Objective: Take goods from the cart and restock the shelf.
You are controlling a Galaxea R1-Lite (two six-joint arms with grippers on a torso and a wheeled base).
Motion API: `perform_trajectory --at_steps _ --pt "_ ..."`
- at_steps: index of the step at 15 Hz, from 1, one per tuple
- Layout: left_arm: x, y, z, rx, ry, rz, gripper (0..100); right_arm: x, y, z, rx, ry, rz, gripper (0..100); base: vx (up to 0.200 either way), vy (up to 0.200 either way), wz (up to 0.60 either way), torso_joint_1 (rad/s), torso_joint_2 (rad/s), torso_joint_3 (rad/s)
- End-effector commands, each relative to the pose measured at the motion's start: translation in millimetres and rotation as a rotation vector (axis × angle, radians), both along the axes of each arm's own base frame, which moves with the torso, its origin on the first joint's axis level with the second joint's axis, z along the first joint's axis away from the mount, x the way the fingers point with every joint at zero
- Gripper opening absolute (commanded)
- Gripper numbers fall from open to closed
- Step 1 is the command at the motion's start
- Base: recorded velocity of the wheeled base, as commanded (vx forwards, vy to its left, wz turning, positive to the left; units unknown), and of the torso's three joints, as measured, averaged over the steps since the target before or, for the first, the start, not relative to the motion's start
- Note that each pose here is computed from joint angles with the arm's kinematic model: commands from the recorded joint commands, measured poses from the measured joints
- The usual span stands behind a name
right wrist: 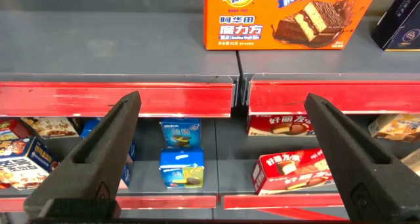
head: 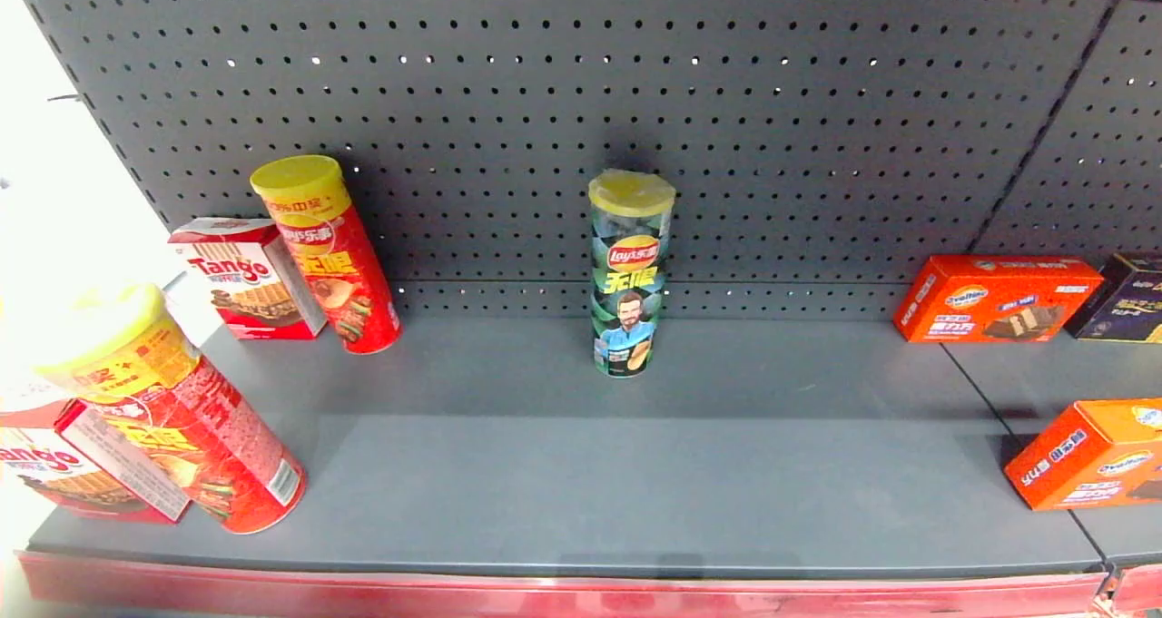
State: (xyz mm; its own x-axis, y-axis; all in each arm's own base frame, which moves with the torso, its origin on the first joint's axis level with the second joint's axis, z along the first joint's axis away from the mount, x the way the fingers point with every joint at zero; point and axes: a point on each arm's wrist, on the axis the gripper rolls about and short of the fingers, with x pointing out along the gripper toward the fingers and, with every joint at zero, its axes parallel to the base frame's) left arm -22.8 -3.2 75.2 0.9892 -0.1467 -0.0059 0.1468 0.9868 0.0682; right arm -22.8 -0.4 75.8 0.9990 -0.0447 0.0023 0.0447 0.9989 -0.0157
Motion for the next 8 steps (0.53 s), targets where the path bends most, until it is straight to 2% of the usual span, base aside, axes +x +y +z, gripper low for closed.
perform_trajectory --at_steps 1,3,8 --pt "0.0 0.0 0.0 0.000 0.000 0.000 100 0.1 0.0 0.1 -0.001 0.001 0.000 100 0.000 0.000 0.00 0.000 0.00 0.000" --pt "0.0 0.0 0.0 0.000 0.000 0.000 100 0.1 0.0 0.1 0.000 0.001 0.000 100 0.000 0.000 0.00 0.000 0.00 0.000" --pt "0.1 0.0 0.1 -0.002 0.002 0.000 100 0.1 0.0 0.1 0.000 0.001 0.000 100 0.000 0.000 0.60 0.004 0.01 0.000"
